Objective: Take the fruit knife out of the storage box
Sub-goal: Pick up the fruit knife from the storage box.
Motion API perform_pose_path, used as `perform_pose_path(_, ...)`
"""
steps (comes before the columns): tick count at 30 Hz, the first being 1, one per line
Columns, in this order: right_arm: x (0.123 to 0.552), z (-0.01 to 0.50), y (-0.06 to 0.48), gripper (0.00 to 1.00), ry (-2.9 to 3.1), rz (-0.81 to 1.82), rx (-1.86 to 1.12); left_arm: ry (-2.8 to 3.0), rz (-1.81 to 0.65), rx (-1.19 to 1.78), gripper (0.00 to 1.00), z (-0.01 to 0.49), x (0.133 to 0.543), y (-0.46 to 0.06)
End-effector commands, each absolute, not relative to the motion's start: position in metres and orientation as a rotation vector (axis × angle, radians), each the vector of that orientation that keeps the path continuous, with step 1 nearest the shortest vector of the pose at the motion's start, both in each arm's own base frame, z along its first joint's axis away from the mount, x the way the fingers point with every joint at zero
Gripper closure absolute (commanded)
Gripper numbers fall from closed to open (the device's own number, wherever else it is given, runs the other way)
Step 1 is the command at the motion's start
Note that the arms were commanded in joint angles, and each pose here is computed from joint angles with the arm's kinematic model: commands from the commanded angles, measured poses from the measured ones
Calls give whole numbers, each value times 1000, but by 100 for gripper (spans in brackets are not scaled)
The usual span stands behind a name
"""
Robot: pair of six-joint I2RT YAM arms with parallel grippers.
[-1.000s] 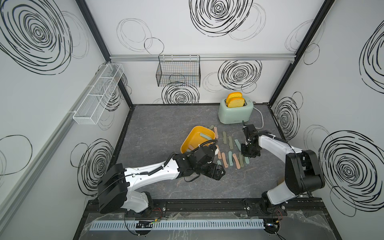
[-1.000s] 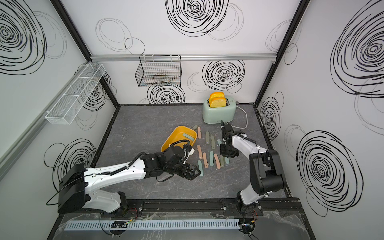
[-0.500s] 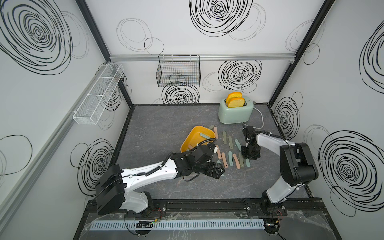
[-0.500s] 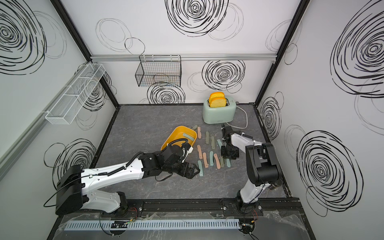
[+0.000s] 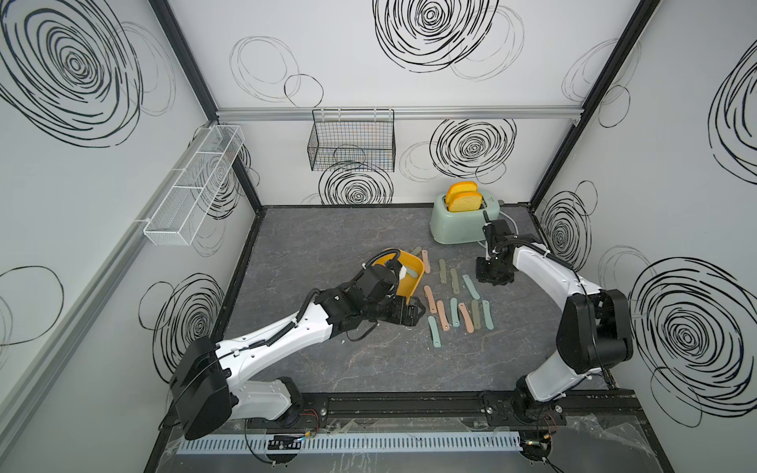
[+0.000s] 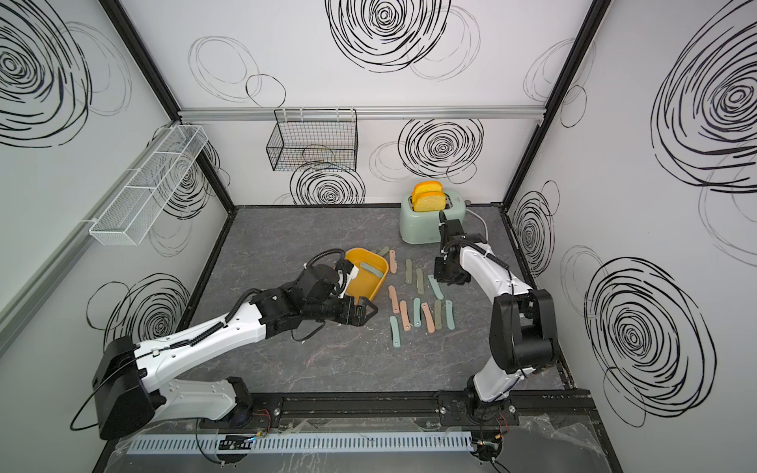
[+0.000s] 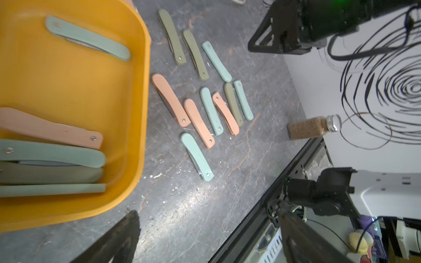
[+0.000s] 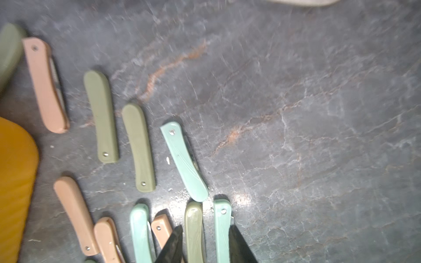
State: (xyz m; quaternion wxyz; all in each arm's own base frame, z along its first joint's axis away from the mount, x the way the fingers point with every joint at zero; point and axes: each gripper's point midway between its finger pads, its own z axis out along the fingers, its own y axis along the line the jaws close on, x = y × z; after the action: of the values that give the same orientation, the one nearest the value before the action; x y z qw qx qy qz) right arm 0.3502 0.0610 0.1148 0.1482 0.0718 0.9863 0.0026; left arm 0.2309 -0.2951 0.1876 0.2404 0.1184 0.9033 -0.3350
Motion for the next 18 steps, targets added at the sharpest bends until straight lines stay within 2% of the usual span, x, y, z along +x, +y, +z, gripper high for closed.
perform_pose_path(1, 346, 139, 83, 56, 2820, 62, 136, 2415, -918, 302, 2, 212, 242, -276)
perform_pose_path(5, 355, 154, 117, 45, 2783, 128, 37, 2404, -888, 233, 2, 215, 252, -246)
perform_pose_path(8, 360, 159, 145, 30, 2769, 159, -43, 2410, -867, 181, 2, 214, 255, -225)
perform_pose_path(13, 365, 160, 195, 10, 2748, 203, -177, 2406, -837, 114, 2, 215, 253, -199)
perform_pose_path(18, 367, 148, 243, 5, 2748, 226, -299, 2393, -823, 37, 2, 216, 248, -179)
